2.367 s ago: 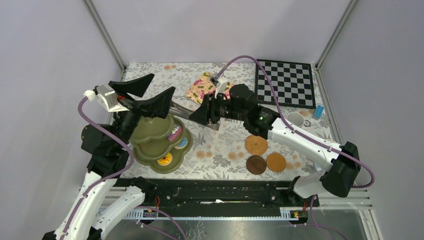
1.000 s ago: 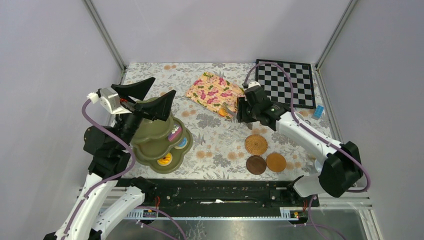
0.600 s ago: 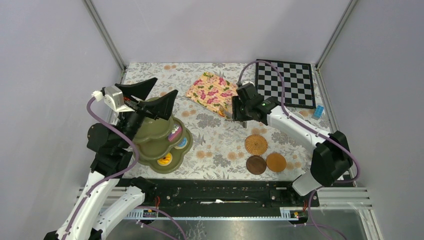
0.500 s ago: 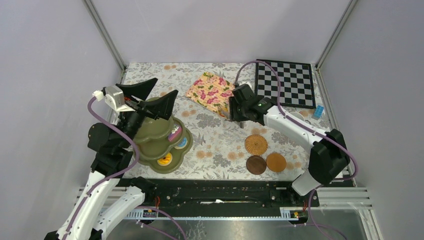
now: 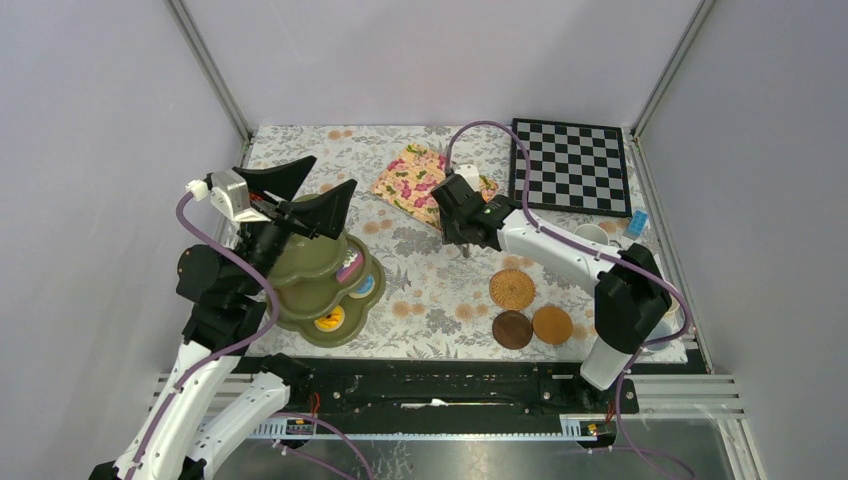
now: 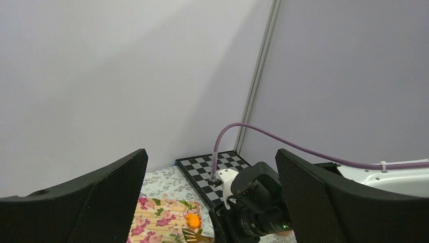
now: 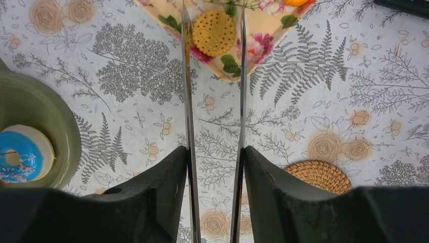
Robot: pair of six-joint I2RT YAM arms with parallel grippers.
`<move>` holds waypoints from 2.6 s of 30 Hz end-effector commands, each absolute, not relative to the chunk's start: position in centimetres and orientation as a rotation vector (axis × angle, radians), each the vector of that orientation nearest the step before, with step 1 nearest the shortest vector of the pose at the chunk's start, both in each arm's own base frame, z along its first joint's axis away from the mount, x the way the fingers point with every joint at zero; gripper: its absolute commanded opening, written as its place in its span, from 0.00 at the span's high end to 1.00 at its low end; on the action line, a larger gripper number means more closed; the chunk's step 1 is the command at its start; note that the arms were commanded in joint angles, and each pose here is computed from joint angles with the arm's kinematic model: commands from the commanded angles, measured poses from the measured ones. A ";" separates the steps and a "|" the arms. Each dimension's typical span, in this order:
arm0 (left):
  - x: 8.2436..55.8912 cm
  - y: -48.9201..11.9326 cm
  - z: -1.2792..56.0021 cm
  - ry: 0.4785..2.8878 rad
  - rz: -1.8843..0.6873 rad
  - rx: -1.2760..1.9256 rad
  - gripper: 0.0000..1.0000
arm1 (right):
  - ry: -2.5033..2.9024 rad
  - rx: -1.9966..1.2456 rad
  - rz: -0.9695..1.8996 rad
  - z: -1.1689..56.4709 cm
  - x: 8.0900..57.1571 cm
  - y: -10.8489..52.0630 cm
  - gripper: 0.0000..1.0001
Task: Serve the afternoon tea
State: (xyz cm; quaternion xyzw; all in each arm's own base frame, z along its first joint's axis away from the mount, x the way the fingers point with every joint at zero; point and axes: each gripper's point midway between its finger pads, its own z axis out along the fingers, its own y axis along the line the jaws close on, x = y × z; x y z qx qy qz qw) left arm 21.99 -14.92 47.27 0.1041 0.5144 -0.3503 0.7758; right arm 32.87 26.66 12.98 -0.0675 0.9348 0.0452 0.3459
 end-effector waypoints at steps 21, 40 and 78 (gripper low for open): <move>21.7 -15.1 47.8 1.077 -0.775 0.241 0.01 | 2.312 -0.136 0.126 15.6 32.7 25.7 0.55; 22.0 -15.2 47.5 1.087 -0.773 0.238 0.01 | 2.033 -0.043 0.541 22.2 33.7 24.2 0.62; 22.1 -15.2 47.5 1.084 -0.787 0.233 0.01 | 1.657 -0.823 1.322 33.4 17.2 37.4 0.60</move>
